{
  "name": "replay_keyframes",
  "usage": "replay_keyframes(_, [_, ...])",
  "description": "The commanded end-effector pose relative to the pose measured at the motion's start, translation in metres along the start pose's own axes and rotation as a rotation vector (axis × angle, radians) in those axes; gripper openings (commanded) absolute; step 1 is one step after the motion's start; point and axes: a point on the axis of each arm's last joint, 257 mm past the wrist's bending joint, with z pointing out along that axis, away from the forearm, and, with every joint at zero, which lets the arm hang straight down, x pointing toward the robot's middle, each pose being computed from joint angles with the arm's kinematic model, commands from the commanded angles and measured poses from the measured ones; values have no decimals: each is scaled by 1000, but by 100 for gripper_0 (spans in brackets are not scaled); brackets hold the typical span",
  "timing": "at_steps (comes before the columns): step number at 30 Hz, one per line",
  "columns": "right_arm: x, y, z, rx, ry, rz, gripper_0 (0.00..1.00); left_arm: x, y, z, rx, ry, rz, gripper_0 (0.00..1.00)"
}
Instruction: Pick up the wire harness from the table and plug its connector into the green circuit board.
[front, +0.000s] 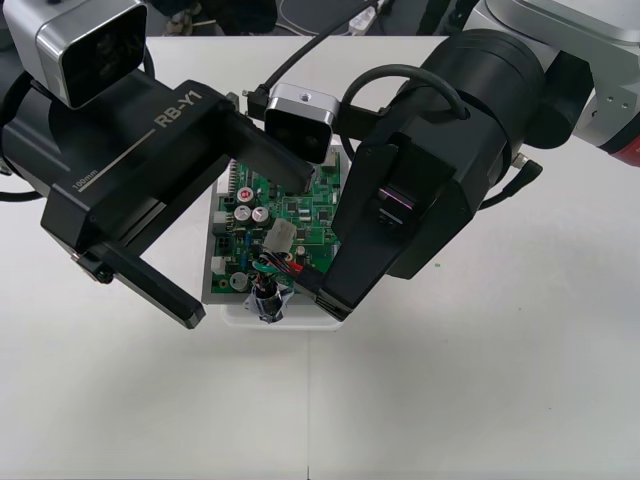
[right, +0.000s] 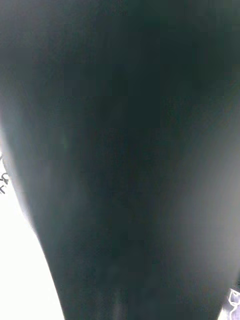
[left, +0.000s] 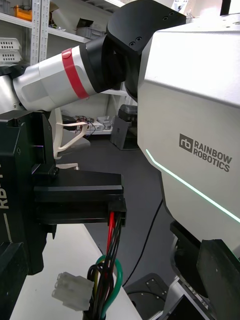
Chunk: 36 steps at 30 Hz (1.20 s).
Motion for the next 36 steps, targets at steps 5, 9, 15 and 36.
replay_keyframes(5, [2, 11, 13, 27, 63, -32, 0, -8, 1, 17, 2, -34, -42, 100])
replay_keyframes(9, [2, 11, 13, 27, 62, -31, 0, -8, 0, 19, 9, -37, -42, 100])
replay_keyframes(15, [2, 11, 13, 27, 63, -32, 0, -3, 3, 23, 5, -25, -32, 100])
replay_keyframes(36, [2, 11, 13, 27, 63, -34, 0, -3, 1, 29, 16, -27, -38, 100])
